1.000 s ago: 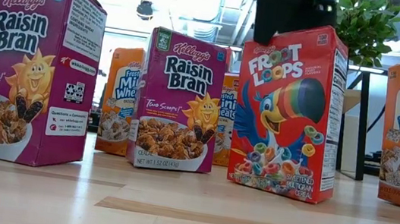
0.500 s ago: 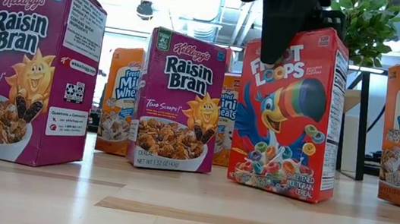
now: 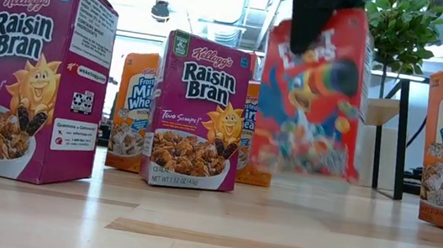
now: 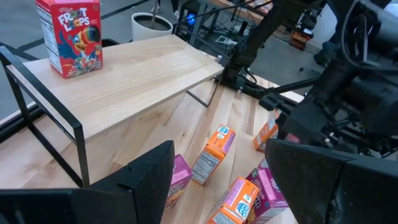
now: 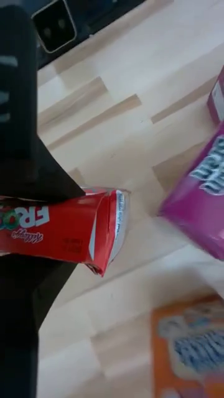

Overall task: Stack cereal on shelf
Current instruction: Put the right red cereal box on the shelf aligned with the other red cereal box

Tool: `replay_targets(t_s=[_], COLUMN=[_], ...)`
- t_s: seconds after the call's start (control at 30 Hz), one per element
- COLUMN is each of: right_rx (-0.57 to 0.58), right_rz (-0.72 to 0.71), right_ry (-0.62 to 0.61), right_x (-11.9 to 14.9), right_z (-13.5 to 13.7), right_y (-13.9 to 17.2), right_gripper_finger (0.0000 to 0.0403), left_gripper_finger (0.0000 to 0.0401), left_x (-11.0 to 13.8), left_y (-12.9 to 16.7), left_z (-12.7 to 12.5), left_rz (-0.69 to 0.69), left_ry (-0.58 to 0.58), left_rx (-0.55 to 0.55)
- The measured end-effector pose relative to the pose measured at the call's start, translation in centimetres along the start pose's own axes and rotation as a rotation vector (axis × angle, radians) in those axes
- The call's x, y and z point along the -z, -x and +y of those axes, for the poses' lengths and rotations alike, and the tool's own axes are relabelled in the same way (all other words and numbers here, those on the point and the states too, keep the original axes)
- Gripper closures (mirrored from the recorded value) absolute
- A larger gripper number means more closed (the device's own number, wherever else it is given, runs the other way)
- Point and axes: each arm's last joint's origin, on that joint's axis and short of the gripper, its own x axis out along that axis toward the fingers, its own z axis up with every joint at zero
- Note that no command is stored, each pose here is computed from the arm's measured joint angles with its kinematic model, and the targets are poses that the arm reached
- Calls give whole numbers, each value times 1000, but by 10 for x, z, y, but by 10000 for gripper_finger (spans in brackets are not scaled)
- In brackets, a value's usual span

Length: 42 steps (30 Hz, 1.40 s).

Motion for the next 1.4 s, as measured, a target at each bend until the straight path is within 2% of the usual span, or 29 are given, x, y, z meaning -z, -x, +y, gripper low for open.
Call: replay_targets(t_s=[0.3, 0.67, 0.9, 1.13, 1.27, 1.4], right_rx=[52, 215, 288, 346, 360, 362], right_rz=[-36, -167, -197, -203, -225, -217], right_ry=[103, 199, 242, 235, 220, 219], right_x=[-32, -78, -106, -127, -135, -136], right_z=[-27, -94, -147, -199, -219, -227], right_y=[56, 115, 127, 130, 133, 133], right_gripper_finger=[257, 268, 265, 266, 267, 259], left_gripper_finger=[157, 157, 157, 157, 157, 157], left_x=[0, 0, 0, -1, -1, -1], left_y=[0, 0, 0, 0, 0, 0], left_z=[0, 0, 0, 2, 2, 2], left_rz=[0, -3, -4, -28, -32, -33], left_ry=[0, 3, 3, -8, -7, 1], left_rx=[0, -7, -11, -69, -80, -80])
